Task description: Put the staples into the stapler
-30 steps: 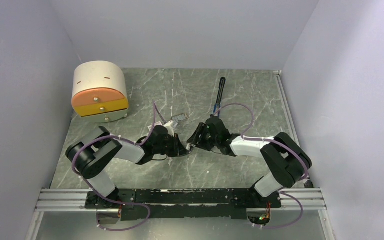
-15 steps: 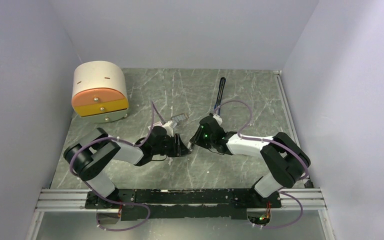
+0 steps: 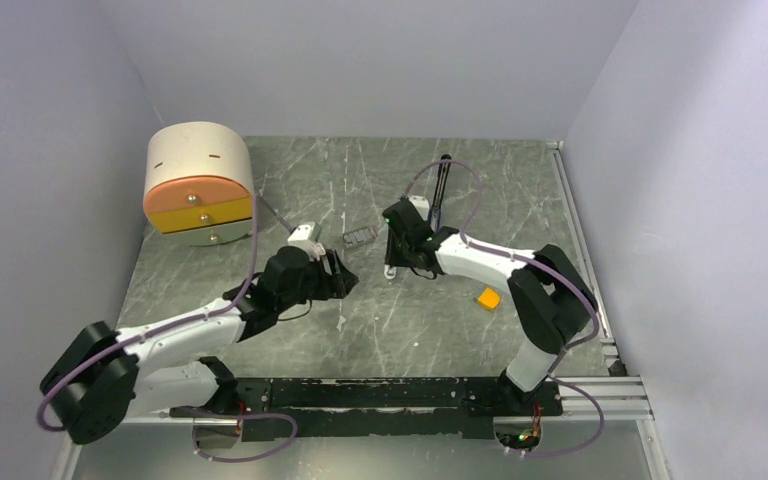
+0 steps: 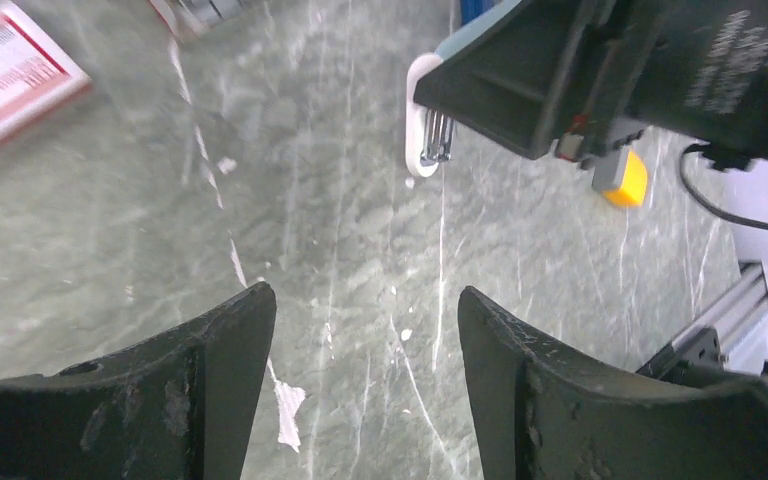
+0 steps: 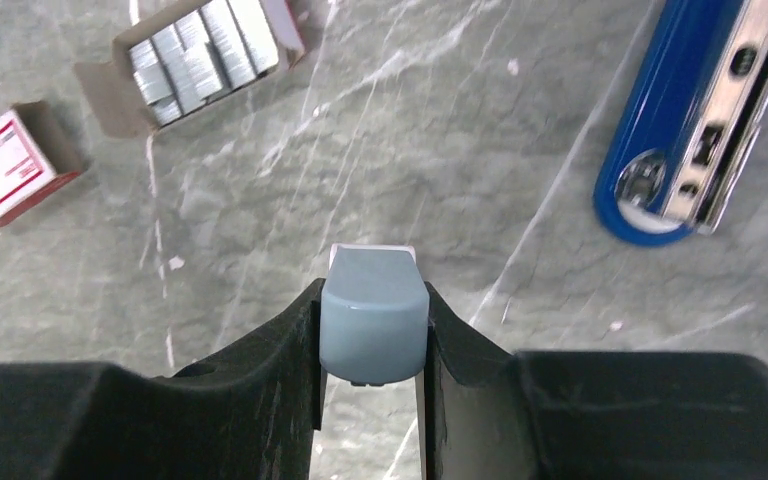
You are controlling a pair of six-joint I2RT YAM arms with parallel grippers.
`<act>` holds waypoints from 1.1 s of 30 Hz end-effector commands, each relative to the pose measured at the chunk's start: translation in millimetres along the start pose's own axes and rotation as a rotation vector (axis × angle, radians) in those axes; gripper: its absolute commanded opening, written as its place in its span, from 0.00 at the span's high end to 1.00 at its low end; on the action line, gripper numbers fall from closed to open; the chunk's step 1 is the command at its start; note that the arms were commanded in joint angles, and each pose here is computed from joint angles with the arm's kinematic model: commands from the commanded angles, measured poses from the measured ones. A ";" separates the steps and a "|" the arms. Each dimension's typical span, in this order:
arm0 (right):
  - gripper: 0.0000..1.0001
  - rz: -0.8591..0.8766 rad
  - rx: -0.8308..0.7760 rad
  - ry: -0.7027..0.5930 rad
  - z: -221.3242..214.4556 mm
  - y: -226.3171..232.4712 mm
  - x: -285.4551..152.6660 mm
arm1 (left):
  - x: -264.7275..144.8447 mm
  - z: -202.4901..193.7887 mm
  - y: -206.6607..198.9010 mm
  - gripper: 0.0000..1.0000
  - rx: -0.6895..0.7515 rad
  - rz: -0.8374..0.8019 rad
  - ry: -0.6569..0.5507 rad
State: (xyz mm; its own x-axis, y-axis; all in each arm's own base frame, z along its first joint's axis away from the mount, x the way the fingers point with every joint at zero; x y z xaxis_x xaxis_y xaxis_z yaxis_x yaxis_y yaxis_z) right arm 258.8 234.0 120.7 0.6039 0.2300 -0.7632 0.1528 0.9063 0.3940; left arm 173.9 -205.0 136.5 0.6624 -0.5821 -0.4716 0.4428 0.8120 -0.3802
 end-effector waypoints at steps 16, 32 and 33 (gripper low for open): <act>0.68 -0.224 -0.248 0.110 57.0 -19.8 61.1 | -46.4 53.9 -0.6 0.28 0.097 0.198 -0.084; 0.45 -0.086 -0.190 -0.026 79.5 -2.3 16.3 | -48.6 58.4 1.1 0.25 0.104 0.220 -0.118; 0.49 -0.077 -0.180 -0.043 81.8 -0.3 12.4 | -51.2 60.4 1.9 0.25 0.101 0.235 -0.129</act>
State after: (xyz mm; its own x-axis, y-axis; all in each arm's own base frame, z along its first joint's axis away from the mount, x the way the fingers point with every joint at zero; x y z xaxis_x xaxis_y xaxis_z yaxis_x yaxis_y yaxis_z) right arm 325.8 208.9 115.5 0.5199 0.1091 -0.8472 0.0521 0.9859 0.1589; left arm 175.7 -176.1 192.2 0.7760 -0.4050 -0.4834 0.3582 0.9140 -0.1907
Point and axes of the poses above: each gripper's point midway between its finger pads, its own x axis out along the fingers, its own y axis along the line the jaws close on, z = x × y, the point moved 9 cm from there along -x, back along the fingers, and after that the axes turned 14 degrees about x, right-handed, at the moved point
